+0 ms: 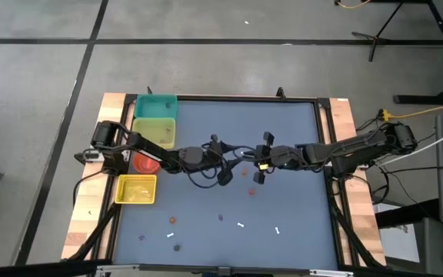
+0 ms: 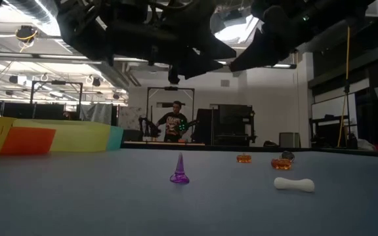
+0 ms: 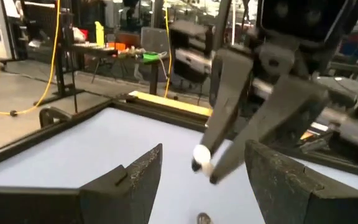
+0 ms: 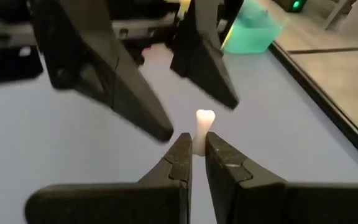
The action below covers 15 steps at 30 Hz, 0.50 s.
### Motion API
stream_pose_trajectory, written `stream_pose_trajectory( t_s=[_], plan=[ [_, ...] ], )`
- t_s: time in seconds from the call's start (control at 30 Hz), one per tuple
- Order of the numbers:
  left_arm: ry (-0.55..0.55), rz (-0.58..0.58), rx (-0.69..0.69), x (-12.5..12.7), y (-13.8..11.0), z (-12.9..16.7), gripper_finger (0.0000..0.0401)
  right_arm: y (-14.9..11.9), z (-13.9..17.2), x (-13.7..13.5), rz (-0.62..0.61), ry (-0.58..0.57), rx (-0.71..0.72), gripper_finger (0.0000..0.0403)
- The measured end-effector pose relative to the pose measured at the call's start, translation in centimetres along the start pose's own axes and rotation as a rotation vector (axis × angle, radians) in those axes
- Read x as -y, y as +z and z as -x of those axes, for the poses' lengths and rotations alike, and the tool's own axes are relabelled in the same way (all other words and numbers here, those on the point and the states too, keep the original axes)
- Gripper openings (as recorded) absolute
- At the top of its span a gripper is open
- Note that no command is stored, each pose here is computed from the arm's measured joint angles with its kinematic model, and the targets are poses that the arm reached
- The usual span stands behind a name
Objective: Sort Halloween decoration
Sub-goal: Put the top right white bone toy into the yellow basket
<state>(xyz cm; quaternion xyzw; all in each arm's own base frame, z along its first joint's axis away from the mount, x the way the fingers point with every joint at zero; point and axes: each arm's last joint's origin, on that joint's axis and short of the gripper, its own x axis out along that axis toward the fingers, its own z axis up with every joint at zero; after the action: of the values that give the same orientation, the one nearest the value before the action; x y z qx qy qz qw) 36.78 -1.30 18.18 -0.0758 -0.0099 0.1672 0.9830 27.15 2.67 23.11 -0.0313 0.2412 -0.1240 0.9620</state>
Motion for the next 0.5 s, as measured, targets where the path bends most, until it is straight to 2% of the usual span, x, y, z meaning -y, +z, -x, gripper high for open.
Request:
stream_pose_trajectory(
  t_s=[0.27,0.5],
  plan=[
    [0.0,0.004,0.002,0.0,0.02,0.0,0.0207,0.33,0.01,-0.02,0.016,0.003,0.032,0.003],
    [0.0,0.027,0.002,0.0,0.02,0.0,0.0178,0.34,0.01,-0.02,0.016,0.003,0.033,0.003]
  ],
)
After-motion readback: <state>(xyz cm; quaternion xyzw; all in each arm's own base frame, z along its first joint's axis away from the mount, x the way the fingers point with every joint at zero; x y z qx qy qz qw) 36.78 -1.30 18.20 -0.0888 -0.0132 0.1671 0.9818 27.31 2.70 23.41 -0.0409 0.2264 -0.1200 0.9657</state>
